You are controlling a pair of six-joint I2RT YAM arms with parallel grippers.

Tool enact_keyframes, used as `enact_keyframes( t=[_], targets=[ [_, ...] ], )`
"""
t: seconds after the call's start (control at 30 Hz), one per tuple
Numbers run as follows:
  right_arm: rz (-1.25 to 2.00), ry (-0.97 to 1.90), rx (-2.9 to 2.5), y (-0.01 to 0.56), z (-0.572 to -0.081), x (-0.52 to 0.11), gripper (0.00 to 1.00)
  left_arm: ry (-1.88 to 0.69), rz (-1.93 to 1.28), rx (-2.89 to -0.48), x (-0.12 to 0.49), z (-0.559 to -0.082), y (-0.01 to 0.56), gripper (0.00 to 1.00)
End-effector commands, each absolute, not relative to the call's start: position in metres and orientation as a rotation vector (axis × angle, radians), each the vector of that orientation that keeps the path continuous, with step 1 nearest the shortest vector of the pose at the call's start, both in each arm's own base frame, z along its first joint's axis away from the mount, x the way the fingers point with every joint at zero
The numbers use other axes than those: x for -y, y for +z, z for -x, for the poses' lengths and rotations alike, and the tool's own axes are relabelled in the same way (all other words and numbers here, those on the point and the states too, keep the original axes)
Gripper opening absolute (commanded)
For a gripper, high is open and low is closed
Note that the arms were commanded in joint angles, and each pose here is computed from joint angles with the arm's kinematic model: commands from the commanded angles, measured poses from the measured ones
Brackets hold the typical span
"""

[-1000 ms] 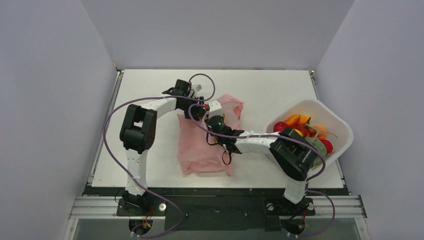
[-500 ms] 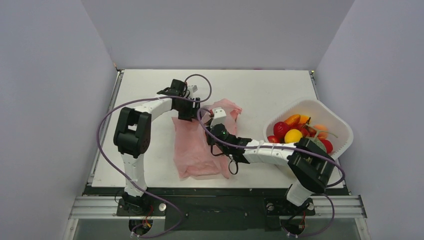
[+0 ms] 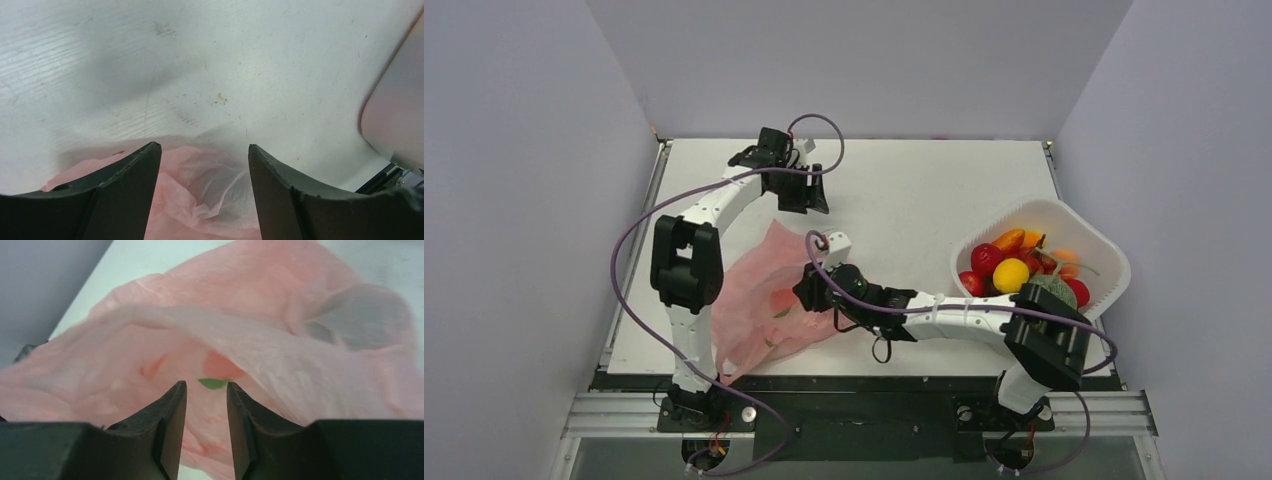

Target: Take the fake fruits out of the plastic bag

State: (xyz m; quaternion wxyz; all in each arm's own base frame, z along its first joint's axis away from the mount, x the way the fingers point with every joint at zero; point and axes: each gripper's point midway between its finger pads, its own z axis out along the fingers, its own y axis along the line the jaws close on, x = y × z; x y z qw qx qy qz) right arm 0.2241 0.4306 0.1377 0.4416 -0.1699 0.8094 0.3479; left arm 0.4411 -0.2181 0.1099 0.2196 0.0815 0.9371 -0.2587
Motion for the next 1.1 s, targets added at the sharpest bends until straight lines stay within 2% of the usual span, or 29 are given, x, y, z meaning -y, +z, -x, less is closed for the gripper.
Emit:
enact_keyframes(
  t=[0.0,0.1,0.37,0.5,0.63,0.77,1.07],
  targets=[
    [0.327,0.722,-1.951,0.154,-0.253,-0.374,0.33,-0.762,-0.291,-2.637,0.245,-0.434,0.1,0.62],
    [0.377,0.672,-1.962,0.142,-0.248,-0.353,0.34,-0.745,-0.323,-2.642,0.253,-0.429,0.096,0.62],
    [0.496,0.699,-1.901,0.142,-0.207,-0.351,0.36,-0.794,-0.374,-2.666,0.267,-0.404,0.088,0.6],
    [0.469,0.636,-1.936,0.126,-0.215,-0.351,0.35,-0.851,-0.399,-2.653,0.28,-0.395,0.084,0.61],
    [0.377,0.436,-1.996,0.106,-0.24,-0.341,0.35,-0.912,-0.438,-2.676,0.291,-0.379,0.073,0.61],
    [0.337,0.285,-2.024,0.094,-0.26,-0.341,0.39,-0.938,-0.467,-2.704,0.294,-0.363,0.055,0.61],
    [0.201,0.101,-2.018,0.085,-0.29,-0.33,0.64,-0.98,-0.518,-2.792,0.287,-0.337,0.021,0.59]
  ],
)
